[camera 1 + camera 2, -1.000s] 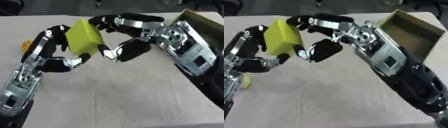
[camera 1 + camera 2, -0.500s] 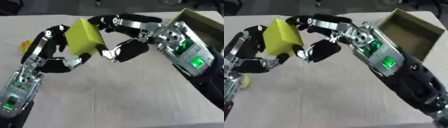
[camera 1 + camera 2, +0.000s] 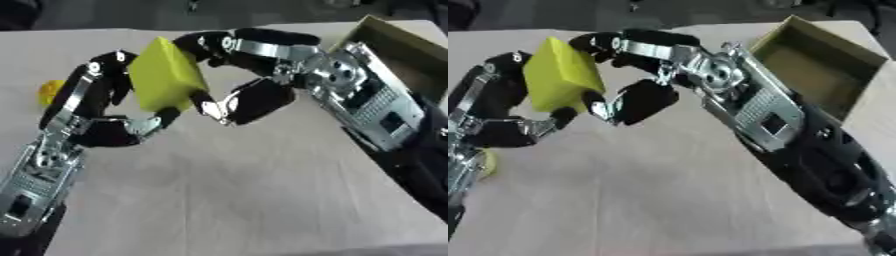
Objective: Pick up the objects with one hand, pass them to the other hand, and then place them into the box on the other side of the table.
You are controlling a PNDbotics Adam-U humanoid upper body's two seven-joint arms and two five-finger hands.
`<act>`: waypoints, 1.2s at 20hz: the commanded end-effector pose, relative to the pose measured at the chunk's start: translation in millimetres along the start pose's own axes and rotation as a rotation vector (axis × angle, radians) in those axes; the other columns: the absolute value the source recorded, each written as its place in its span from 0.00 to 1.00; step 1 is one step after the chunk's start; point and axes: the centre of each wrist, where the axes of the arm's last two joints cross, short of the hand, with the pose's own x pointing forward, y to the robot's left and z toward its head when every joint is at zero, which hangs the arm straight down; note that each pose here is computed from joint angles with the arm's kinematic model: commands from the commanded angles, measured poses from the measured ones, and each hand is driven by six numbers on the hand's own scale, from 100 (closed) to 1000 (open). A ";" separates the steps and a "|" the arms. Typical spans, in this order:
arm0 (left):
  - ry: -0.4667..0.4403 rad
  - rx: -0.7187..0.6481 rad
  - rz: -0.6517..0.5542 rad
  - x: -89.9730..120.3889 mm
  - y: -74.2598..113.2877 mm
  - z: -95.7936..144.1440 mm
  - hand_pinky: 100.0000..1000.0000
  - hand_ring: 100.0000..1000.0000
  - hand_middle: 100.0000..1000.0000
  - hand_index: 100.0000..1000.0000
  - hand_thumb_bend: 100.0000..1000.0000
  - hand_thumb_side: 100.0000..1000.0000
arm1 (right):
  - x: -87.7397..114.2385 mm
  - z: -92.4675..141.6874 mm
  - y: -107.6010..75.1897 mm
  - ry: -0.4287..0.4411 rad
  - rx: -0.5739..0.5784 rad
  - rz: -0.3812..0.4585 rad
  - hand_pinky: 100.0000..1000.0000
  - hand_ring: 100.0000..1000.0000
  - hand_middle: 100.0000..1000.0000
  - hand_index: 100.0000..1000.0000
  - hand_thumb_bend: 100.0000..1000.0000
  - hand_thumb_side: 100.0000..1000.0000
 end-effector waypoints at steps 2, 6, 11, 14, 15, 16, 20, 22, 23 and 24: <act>-0.042 0.005 -0.004 10.0 3.7 -6.4 0.33 0.32 0.00 0.08 0.13 0.00 | 5.6 0.5 -1.4 -0.007 0.004 0.018 1.00 1.00 0.94 1.00 0.00 0.09; -0.048 0.004 -0.003 10.9 2.9 -7.2 0.33 0.31 0.00 0.07 0.13 0.00 | 6.0 0.0 -0.8 -0.001 0.008 0.022 1.00 1.00 0.92 1.00 0.00 0.10; -0.053 -0.003 -0.008 12.3 2.6 -8.2 0.34 0.31 0.00 0.07 0.11 0.00 | 6.9 -1.1 0.6 0.004 0.020 0.029 1.00 1.00 0.90 1.00 0.00 0.10; -0.054 -0.005 -0.008 12.6 2.3 -8.4 0.34 0.31 0.00 0.06 0.10 0.00 | 7.1 -1.4 1.3 0.011 0.027 0.029 1.00 1.00 0.89 1.00 0.00 0.11; -0.054 -0.005 -0.008 12.6 2.2 -8.5 0.34 0.31 0.00 0.06 0.10 0.00 | 7.1 -1.5 1.4 0.014 0.027 0.029 1.00 1.00 0.89 1.00 0.00 0.11; -0.054 -0.005 -0.007 12.6 2.1 -8.6 0.34 0.31 0.00 0.06 0.10 0.00 | 7.2 -1.6 1.4 0.016 0.027 0.028 1.00 1.00 0.88 1.00 0.00 0.11; -0.054 -0.005 -0.005 12.4 1.8 -8.7 0.34 0.31 0.00 0.06 0.09 0.00 | 7.6 -2.0 1.8 0.026 0.028 0.026 1.00 1.00 0.83 0.99 0.00 0.11; -0.056 -0.005 -0.005 12.7 1.8 -8.6 0.34 0.31 0.00 0.06 0.09 0.00 | 7.8 -2.1 1.9 0.030 0.029 0.024 1.00 1.00 0.80 0.97 0.00 0.12; -0.057 -0.005 -0.005 12.8 1.7 -8.5 0.34 0.31 0.00 0.06 0.09 0.00 | 7.9 -2.2 2.0 0.032 0.029 0.023 1.00 1.00 0.79 0.96 0.00 0.12; -0.057 -0.005 -0.005 12.9 1.6 -8.5 0.34 0.31 0.00 0.06 0.09 0.00 | 8.0 -2.3 2.0 0.034 0.029 0.022 1.00 1.00 0.77 0.95 0.00 0.12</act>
